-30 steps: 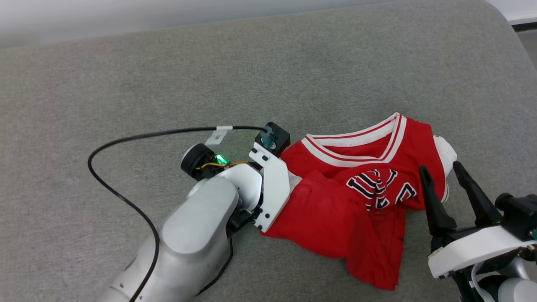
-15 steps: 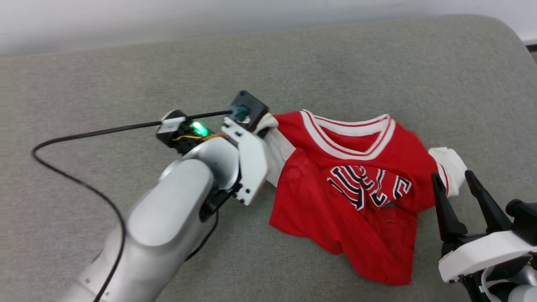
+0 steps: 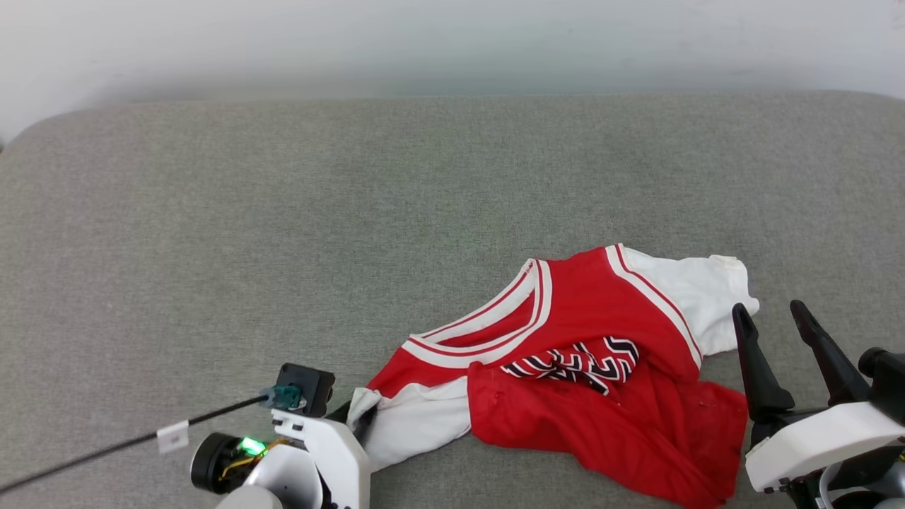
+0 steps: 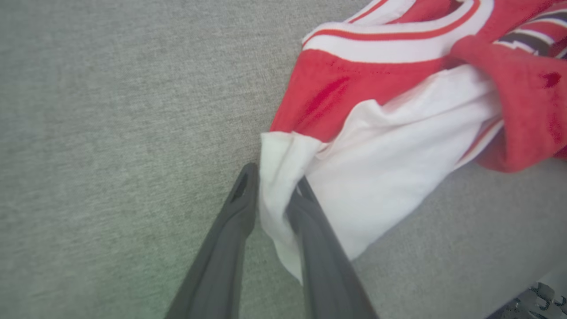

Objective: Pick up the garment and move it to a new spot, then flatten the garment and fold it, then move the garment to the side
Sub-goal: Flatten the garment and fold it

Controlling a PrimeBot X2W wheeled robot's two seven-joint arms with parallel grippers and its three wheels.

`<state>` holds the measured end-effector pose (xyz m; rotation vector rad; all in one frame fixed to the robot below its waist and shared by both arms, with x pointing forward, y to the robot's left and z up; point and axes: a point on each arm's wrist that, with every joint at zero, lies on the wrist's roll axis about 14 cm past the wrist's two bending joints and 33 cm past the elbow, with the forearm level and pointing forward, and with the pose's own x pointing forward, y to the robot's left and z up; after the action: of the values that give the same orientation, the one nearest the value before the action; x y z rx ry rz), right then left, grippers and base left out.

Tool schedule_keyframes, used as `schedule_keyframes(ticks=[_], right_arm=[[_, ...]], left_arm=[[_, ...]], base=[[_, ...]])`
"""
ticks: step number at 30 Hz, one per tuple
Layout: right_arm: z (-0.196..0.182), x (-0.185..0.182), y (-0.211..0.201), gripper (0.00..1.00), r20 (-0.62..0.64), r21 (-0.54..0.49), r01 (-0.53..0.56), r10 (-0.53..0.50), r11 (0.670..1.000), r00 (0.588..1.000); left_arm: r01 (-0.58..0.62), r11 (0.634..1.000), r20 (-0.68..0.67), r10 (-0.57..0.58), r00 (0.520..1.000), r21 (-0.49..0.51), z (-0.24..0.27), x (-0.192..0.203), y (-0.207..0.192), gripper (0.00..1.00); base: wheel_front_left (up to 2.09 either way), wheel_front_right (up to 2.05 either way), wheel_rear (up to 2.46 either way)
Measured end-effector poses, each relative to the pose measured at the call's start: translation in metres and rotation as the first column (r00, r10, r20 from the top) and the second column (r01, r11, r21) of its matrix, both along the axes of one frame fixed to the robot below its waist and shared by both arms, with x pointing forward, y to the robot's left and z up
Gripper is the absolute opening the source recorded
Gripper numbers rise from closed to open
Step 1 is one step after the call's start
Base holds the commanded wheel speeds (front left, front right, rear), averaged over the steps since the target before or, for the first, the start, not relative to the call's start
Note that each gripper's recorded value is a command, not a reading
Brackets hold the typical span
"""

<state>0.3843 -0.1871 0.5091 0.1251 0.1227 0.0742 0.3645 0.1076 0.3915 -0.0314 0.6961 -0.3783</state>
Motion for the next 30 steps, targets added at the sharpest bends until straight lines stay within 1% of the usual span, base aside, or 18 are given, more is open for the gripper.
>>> schedule_keyframes(ticks=[3,6,10,11,13,18,23,24,25,26,30], right_arm=[[0.005,0.0,0.004,1.0,0.011,0.0,-0.012,0.012,1.0,1.0],[0.009,-0.003,0.005,1.0,0.015,-0.008,-0.017,0.017,1.0,1.0],[0.016,-0.013,0.005,1.0,0.022,-0.013,-0.016,0.017,1.0,1.0],[0.017,-0.015,0.004,1.0,0.024,-0.014,-0.014,0.014,1.0,1.0],[0.019,-0.019,0.003,1.0,0.029,-0.015,-0.008,0.008,1.0,1.0],[0.02,-0.024,-0.001,1.0,0.025,-0.012,0.008,-0.007,1.0,1.0],[0.013,-0.025,-0.006,1.0,0.004,-0.003,0.026,-0.026,1.0,1.0],[0.011,-0.025,-0.008,1.0,0.0,-0.002,0.031,-0.031,1.0,1.0],[0.009,-0.024,-0.009,1.0,-0.005,-0.002,0.036,-0.036,0.999,0.999],[0.008,-0.024,-0.01,1.0,-0.009,0.0,0.04,-0.04,0.999,0.999],[0.003,-0.024,-0.013,1.0,-0.019,0.003,0.052,-0.052,0.999,0.998]], left_arm=[[-0.072,0.996,0.035,0.073,0.997,-0.046,0.003,-0.002,0.003,1.0],[-0.122,0.989,0.131,0.133,0.982,-0.088,0.02,0.007,0.004,1.0],[-0.146,0.985,0.27,0.165,0.949,-0.086,0.051,0.018,0.015,1.0],[-0.141,0.987,0.273,0.157,0.949,-0.078,0.053,0.018,0.016,1.0],[-0.107,0.993,0.254,0.115,0.96,-0.045,0.054,0.015,0.016,1.0],[0.022,0.999,0.123,-0.027,0.992,0.039,0.043,0.005,0.009,1.0],[0.121,0.989,-0.021,-0.12,0.993,0.089,0.028,-0.004,0.004,1.0],[0.131,0.987,-0.042,-0.127,0.991,0.089,0.025,-0.005,0.004,0.75],[0.14,0.986,-0.049,-0.136,0.989,0.091,0.025,-0.004,0.003,0.44],[0.144,0.985,-0.045,-0.14,0.989,0.093,0.026,-0.002,0.003,0.0],[0.159,0.983,-0.04,-0.156,0.987,0.094,0.028,0.002,0.0,0.0]], base=[[0.0,0.0,0.0],[0.0,0.0,0.0],[0.0,0.0,0.0],[0.0,0.0,0.0],[0.0,0.0,0.0],[0.0,0.0,0.0],[0.0,0.0,0.0],[0.0,0.0,0.0],[0.0,0.0,0.0],[0.0,0.0,0.0],[0.0,0.0,0.0]])
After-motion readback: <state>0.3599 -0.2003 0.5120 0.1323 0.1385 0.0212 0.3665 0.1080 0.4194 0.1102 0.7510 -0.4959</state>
